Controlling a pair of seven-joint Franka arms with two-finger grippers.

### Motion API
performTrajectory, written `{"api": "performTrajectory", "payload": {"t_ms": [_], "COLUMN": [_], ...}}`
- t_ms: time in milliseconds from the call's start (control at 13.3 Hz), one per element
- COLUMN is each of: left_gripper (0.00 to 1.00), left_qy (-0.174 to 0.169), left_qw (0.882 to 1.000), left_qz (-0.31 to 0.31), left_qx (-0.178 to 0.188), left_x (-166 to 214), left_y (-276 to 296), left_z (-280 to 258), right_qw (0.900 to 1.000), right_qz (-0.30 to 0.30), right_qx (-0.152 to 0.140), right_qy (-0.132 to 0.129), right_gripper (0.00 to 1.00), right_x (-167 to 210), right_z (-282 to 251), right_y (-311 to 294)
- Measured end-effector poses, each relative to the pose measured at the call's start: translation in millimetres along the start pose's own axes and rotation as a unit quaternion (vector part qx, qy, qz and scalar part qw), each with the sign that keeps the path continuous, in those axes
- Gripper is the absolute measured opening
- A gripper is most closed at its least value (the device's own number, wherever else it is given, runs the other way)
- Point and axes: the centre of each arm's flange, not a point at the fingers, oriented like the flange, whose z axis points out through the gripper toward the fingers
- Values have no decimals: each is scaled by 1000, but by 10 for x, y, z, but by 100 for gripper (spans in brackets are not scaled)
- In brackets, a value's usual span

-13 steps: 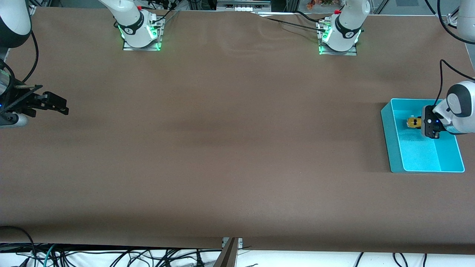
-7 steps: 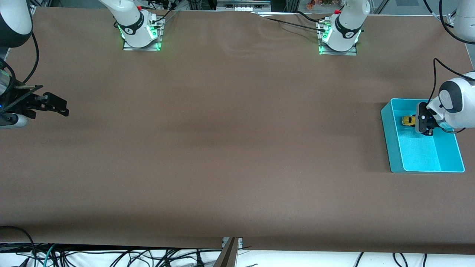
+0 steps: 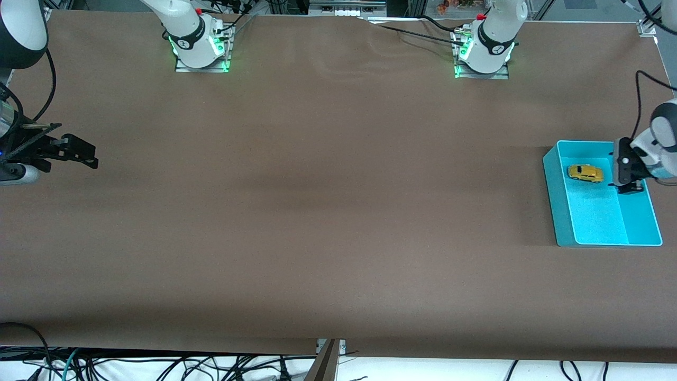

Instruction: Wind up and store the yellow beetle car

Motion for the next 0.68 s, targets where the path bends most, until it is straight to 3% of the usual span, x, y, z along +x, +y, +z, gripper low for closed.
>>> {"api": "performTrajectory", "payload": {"t_ms": [301,677], "left_gripper": [100,100], "left_qy": [1,6], "left_qw": [1000,990], "left_qz": [-12,-143], "left_qx": [-4,-2], "left_x": [228,967], "left_y": [-101,-271], "left_z": [-1228,-1963], "right_qw": [1000,1000], "right_qz": [0,-1], "right_qx": [-1,-1], "right_qy": [4,8], "right_gripper": [100,100], "right_x": [24,37], "right_z": [4,-7], "right_y": [1,-6]}}
